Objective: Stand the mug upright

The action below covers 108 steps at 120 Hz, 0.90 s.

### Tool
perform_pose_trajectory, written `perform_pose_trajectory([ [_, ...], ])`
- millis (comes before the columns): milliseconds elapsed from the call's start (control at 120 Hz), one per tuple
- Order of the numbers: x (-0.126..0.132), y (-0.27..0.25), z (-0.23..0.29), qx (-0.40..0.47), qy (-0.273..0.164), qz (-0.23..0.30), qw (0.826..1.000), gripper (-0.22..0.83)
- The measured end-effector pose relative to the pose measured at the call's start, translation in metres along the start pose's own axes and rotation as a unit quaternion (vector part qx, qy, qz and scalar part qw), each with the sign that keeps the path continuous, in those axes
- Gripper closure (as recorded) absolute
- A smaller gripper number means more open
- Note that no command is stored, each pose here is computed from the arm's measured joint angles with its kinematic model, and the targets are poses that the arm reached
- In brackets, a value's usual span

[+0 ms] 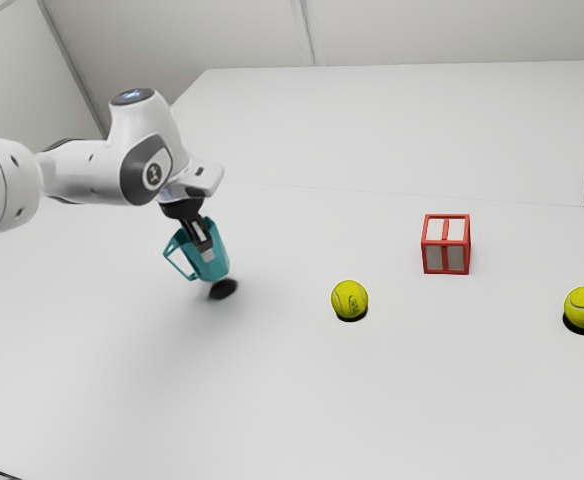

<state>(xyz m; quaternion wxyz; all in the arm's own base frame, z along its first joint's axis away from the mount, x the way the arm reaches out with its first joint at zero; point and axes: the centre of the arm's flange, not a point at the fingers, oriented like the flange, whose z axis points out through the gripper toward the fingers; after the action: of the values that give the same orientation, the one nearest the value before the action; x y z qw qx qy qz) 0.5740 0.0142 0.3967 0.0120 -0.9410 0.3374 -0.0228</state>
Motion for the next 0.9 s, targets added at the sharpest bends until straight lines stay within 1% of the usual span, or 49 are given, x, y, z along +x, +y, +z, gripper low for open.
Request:
perform_pose_trajectory([
  [158, -0.019, 0.020, 0.000, 0.012, -0.010, 0.000, 1.000, 0.78],
  [425, -0.035, 0.035, 0.028, 0.026, -0.033, -0.012, 0.999, 0.78],
  [592, -0.034, 0.039, 0.041, 0.035, -0.034, -0.023, 0.999, 0.78],
  [800, -0.021, 0.053, 0.050, 0.040, -0.029, -0.024, 0.998, 0.78],
  [900, -0.018, 0.059, 0.051, 0.038, -0.027, -0.026, 0.999, 0.72],
])
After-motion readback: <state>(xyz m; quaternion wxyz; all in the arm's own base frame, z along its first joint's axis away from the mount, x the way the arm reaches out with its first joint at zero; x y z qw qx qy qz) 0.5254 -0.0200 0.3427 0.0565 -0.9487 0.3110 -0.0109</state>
